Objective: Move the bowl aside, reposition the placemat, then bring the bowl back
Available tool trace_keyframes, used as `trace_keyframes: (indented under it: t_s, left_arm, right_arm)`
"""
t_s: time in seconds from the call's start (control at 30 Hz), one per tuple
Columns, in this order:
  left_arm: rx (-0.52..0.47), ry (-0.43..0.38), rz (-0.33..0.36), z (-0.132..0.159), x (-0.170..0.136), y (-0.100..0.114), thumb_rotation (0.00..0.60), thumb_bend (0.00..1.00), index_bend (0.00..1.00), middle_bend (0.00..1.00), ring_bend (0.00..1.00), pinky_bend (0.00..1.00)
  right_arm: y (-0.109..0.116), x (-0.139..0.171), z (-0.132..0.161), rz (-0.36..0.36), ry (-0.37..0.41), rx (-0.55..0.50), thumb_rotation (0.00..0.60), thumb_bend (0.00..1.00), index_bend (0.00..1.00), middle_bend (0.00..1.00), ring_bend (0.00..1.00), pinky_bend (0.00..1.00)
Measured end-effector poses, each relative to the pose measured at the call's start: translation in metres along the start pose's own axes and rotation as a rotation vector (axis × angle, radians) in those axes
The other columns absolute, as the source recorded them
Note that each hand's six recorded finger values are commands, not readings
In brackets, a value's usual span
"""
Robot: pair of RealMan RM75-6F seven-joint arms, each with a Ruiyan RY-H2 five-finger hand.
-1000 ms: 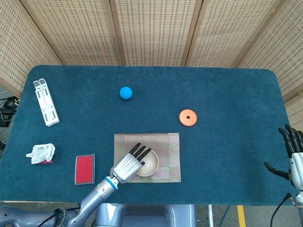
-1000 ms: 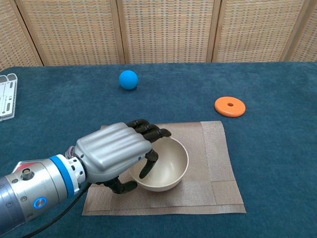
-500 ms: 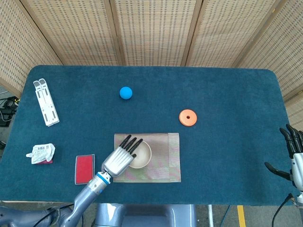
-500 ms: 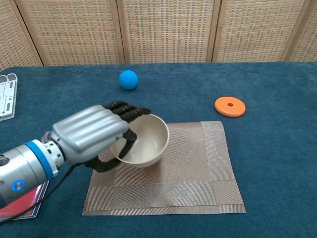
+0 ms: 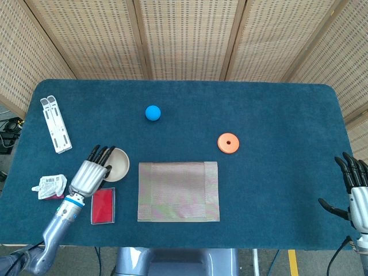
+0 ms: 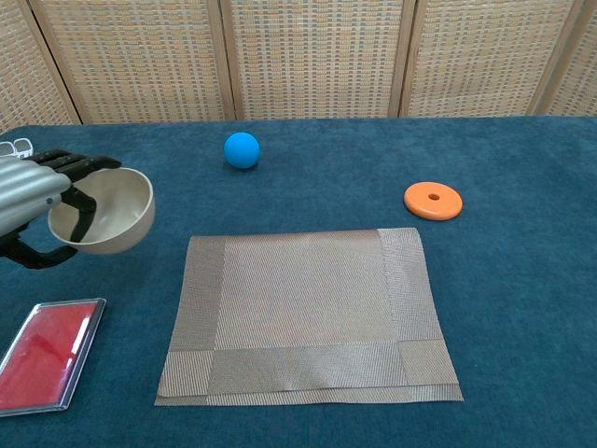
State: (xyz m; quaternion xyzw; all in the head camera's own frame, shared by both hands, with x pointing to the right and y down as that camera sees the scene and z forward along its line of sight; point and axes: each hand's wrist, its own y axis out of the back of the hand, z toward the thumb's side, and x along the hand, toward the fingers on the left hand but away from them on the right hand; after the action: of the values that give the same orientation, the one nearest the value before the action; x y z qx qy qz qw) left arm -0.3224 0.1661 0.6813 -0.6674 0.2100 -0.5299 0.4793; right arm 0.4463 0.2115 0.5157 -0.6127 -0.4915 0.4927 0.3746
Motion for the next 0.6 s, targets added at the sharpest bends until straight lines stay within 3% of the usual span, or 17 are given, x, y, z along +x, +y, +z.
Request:
trace_keyframes:
  t_s: [0.27,0.4,0.47,0.6]
  left_arm:
    - [0.011,0.11,-0.055,-0.055,-0.015,-0.024,0.6,0.58,0.69,0.0,0.0,0.0]
    - [0.001,0.133,-0.101,-0.067,-0.021,-0.04,0.6,0.54,0.64,0.0,0.0,0.0]
    - [-0.006,0.131,-0.107,-0.065,-0.021,-0.042,0.6,0.46,0.62,0.0,0.0,0.0]
    - [-0.019,0.12,-0.121,-0.059,-0.022,-0.047,0.6,0.15,0.5,0.0,0.0,0.0]
  right_arm:
    - [-0.001,0.0,0.001,0.006,0.0,0.003,0.6,0.07,0.05,0.0,0.0,0.0]
    - [-0.002,0.001,0.002,0.008,0.002,0.004,0.6,0.07,0.05,0.0,0.0,0.0]
    - [-0.002,0.001,0.002,0.008,0.003,0.003,0.6,0.07,0.05,0.0,0.0,0.0]
    - [-0.002,0.001,0.003,0.005,0.008,0.001,0.6,0.07,0.04,0.0,0.0,0.0]
